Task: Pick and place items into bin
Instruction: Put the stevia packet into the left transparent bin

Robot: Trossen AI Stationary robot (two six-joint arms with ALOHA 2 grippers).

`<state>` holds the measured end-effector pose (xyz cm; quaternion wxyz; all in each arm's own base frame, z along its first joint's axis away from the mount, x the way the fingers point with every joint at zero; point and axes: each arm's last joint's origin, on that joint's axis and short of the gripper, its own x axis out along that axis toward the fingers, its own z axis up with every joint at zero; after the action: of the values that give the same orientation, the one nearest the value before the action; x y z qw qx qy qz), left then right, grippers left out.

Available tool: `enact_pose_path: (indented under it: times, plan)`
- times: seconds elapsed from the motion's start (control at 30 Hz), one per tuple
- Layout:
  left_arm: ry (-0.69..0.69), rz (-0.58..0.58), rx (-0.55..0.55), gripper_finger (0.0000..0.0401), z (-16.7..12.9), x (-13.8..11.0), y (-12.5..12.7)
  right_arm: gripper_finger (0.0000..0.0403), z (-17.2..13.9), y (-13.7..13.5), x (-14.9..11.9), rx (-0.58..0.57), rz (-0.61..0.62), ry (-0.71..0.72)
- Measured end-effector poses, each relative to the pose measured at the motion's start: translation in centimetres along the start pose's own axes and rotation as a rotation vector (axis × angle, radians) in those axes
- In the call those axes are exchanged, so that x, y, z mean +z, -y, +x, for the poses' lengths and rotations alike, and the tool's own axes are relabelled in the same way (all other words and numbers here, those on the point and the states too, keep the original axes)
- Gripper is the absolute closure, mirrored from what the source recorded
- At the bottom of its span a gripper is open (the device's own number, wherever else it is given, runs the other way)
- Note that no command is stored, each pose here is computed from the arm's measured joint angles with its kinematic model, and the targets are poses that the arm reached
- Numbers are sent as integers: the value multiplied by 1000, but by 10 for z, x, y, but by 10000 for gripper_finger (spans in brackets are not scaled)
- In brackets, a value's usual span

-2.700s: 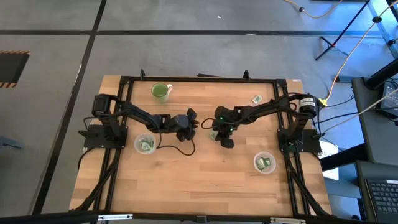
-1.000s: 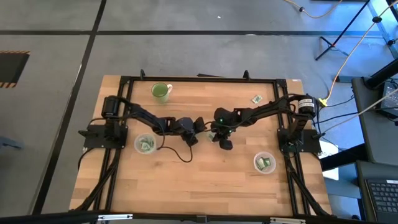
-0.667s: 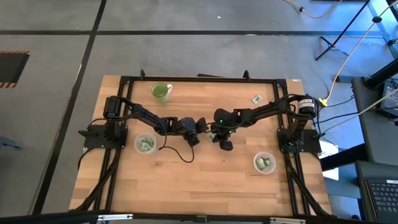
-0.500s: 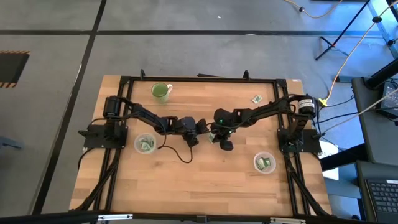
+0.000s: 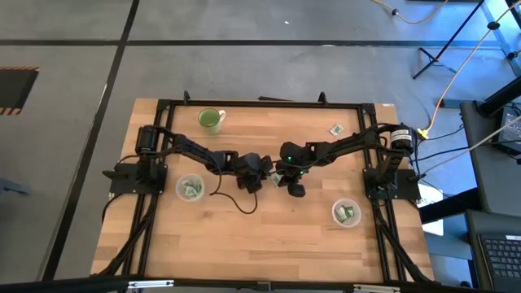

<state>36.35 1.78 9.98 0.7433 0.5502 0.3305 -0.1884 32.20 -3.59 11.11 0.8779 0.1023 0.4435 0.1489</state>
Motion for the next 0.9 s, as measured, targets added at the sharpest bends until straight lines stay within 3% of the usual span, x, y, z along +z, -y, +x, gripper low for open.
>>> enact_pose_path:
  times: [0.73,0.9]
  plan:
    - [-3,-3,16,290,0,1,-4,403,1,0,1,17,-15,14]
    - [-20,-2,21,290,0,1,-4,403,1,2,-2,-52,9,-20]
